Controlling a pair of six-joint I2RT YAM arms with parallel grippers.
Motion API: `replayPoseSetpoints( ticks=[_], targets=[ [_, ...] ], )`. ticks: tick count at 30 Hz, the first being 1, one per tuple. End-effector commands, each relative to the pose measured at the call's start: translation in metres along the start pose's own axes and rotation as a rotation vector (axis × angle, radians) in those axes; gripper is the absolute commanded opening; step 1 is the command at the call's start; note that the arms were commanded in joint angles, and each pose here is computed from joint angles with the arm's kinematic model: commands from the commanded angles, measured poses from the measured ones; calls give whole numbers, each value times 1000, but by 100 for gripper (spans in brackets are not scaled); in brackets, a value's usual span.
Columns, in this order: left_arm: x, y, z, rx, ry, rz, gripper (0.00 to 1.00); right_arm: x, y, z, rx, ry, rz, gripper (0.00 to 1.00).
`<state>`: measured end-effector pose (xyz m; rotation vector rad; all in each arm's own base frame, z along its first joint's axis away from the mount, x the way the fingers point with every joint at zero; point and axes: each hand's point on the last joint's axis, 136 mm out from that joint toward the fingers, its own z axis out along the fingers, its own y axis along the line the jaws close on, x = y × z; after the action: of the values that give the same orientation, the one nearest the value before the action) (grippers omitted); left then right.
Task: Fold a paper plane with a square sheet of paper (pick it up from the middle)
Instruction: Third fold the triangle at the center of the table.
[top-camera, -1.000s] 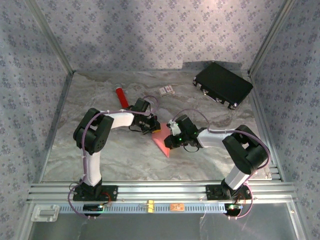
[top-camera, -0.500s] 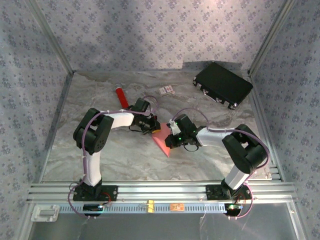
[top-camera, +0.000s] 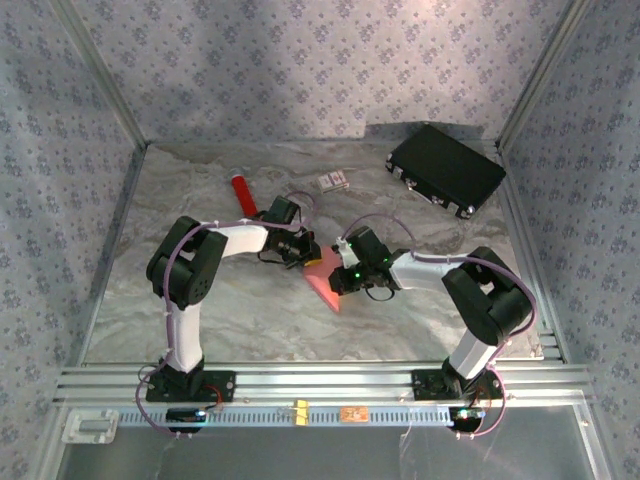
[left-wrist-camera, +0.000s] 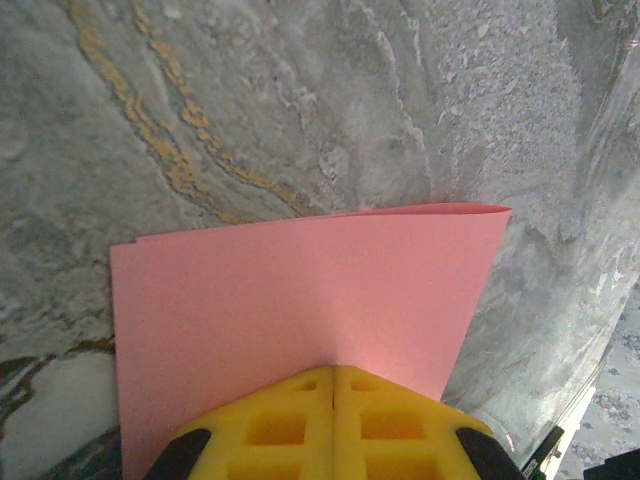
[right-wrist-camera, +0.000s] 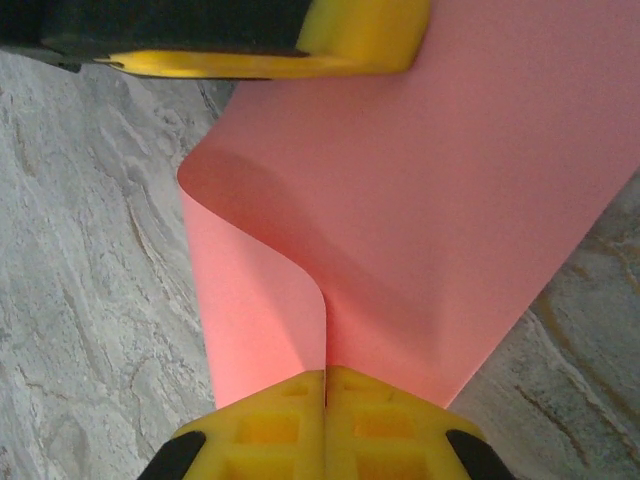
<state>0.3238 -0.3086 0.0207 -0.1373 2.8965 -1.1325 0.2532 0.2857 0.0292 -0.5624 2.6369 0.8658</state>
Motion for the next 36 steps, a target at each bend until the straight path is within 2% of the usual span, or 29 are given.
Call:
replayPoseSetpoints(
  ticks=[1,36],
  targets=[
    [13,20,3,-68,27,-36,3,2,0,1,18,25,-16,4],
    [16,22,5,-66,31,-39,3,4,-5,2,60,42,-19,4]
  ],
)
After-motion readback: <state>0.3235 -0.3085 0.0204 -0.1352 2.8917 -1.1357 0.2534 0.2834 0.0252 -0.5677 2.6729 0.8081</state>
